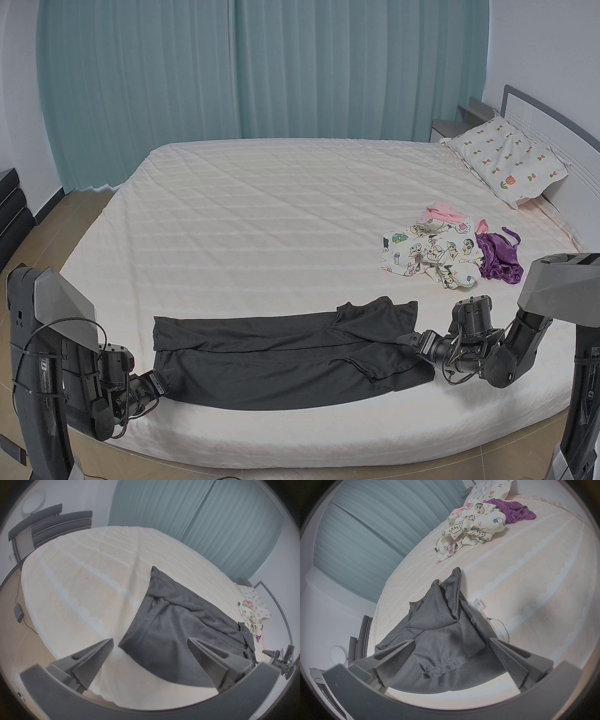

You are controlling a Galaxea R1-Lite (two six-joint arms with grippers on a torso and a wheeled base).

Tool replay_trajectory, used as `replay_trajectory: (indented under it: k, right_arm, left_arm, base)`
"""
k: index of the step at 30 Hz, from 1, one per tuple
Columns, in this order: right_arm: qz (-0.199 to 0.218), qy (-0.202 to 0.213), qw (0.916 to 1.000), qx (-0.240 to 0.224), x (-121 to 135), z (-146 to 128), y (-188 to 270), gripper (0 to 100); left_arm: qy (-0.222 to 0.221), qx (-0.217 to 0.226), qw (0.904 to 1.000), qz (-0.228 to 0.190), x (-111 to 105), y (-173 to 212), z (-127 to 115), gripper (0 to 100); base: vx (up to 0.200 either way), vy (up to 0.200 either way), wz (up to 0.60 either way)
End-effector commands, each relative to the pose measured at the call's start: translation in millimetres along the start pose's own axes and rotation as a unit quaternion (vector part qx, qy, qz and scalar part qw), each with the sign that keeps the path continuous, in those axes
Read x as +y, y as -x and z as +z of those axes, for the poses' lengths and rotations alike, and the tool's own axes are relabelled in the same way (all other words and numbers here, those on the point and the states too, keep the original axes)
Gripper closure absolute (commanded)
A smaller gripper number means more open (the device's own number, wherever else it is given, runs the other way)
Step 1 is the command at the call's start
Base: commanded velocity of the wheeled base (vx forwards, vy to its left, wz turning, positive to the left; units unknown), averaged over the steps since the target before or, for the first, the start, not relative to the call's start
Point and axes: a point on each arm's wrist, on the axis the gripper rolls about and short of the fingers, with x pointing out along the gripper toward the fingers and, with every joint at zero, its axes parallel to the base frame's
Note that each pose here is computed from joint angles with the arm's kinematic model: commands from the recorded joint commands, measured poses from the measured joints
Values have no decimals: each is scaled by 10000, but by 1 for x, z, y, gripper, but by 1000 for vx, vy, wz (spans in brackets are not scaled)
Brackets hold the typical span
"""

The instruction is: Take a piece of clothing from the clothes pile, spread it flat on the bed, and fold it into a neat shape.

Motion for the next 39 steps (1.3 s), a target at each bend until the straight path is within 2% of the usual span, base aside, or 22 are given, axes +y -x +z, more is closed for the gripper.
replay_trajectory:
  k: [1,9,11,14,18,24,25,32,36,39]
  right_arm:
    - [-18,13,10000,35,-1,-2,-2,0]
    - [-12,13,10000,30,-1,-2,-2,0]
    - [-28,20,10000,36,-1,-2,-1,0]
    - [-28,20,10000,36,-1,-2,-1,0]
    - [-28,20,10000,36,-1,-2,-1,0]
    - [-44,25,10000,63,-2,-4,-1,0]
    - [-44,25,10000,63,-2,-4,-1,0]
    - [-28,27,10000,47,-1,-3,-1,0]
    - [-11,17,10000,20,-1,-1,1,0]
    - [-16,16,10000,25,-1,-2,0,0]
  left_arm:
    - [12,-28,9998,178,3,-14,-4,100]
    - [-78,45,9989,453,7,-9,-10,100]
    - [-414,12,9963,748,10,-5,-12,100]
    - [-556,-54,9937,971,12,-2,-13,100]
    - [-652,-51,9925,1029,12,1,-13,100]
    - [-909,176,9893,1128,16,8,-20,100]
    - [-926,185,9891,1131,17,8,-20,0]
    - [-880,54,9901,1095,16,6,-15,0]
    - [-645,-489,9923,938,13,20,12,0]
    - [-471,-835,9943,468,7,30,33,0]
  base:
    - [0,0,0]
    - [0,0,0]
    - [0,0,0]
    - [0,0,0]
    - [0,0,0]
    - [0,0,0]
    - [0,0,0]
    - [0,0,0]
    - [0,0,0]
    - [0,0,0]
